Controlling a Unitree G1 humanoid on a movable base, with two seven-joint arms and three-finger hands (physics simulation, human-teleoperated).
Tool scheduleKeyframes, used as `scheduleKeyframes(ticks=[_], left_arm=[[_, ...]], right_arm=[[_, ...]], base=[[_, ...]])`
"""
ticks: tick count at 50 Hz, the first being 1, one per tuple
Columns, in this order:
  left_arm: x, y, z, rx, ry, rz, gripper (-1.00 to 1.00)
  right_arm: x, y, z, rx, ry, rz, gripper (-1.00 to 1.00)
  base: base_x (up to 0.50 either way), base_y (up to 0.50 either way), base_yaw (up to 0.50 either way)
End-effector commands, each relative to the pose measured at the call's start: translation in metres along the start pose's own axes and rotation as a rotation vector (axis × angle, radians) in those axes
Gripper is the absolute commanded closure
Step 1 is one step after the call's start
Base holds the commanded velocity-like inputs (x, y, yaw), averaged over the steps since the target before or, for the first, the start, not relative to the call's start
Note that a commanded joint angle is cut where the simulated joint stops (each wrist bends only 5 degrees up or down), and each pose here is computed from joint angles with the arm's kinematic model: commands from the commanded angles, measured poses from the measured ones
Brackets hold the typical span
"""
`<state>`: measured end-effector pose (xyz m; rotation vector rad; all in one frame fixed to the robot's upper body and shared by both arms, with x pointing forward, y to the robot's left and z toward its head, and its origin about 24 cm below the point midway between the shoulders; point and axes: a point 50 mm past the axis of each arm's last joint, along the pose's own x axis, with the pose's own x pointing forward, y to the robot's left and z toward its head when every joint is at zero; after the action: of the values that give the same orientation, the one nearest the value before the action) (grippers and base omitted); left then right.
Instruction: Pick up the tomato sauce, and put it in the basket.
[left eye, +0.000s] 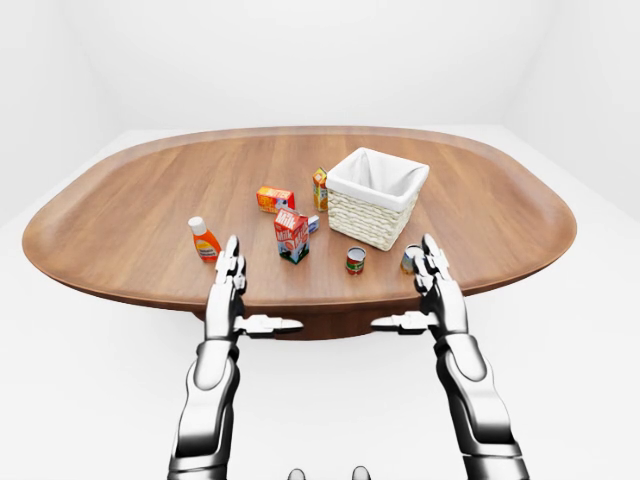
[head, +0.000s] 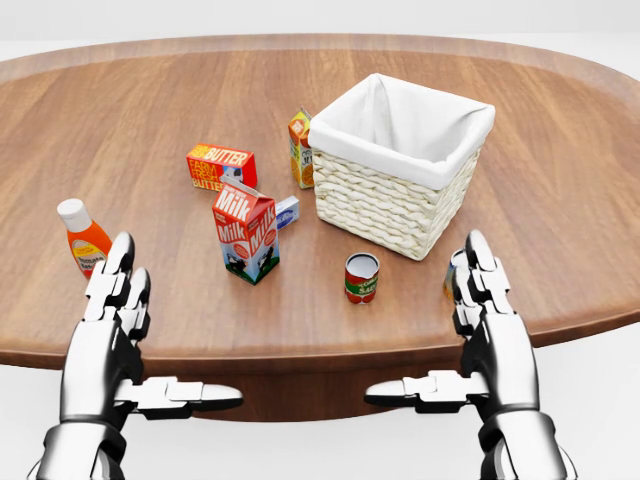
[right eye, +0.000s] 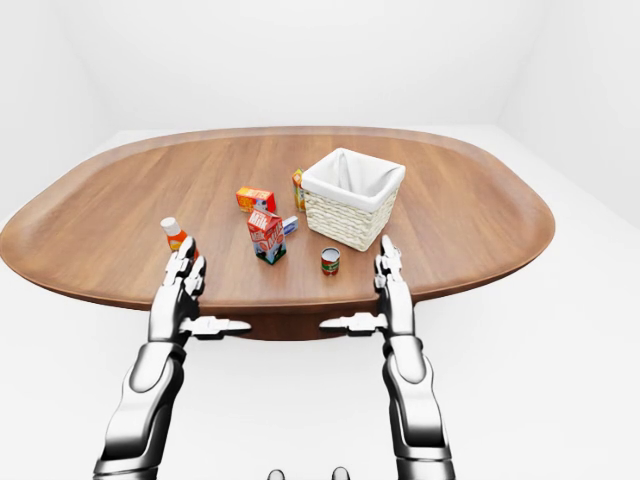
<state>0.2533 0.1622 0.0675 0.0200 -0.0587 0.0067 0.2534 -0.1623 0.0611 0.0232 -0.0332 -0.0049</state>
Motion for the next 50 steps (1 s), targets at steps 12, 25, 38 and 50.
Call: scheduleKeyframes(ticks=[12, 25, 38, 50], left_arm=[[-0.003, 0.002, 0.033, 0.006, -0.14, -0.002, -1.0], [-0.004, 0.002, 0.041, 0.012, -0.175, -0.003, -1.0], [-0.003, 0.002, 0.039, 0.016, -0.166, -0.006, -1.0], [-0.003, 0.001, 0.036, 0.019, -0.153, -0.008, -1.0]], right_arm=[[-0.004, -0.001, 0.03, 0.015, -0.128, 0.005, -1.0], [-0.005, -0.002, 0.041, 0.017, -0.179, -0.001, -1.0], [-0.008, -0.002, 0.046, 0.077, -0.204, 0.034, -1.0], [-0.007, -0.002, 0.042, 0.079, -0.185, 0.032, -1.0]], base=[[0.0, 0.0, 0.0], [0.0, 0.0, 0.0], [0.14, 0.0, 0.0], [0.5, 0.0, 0.0]])
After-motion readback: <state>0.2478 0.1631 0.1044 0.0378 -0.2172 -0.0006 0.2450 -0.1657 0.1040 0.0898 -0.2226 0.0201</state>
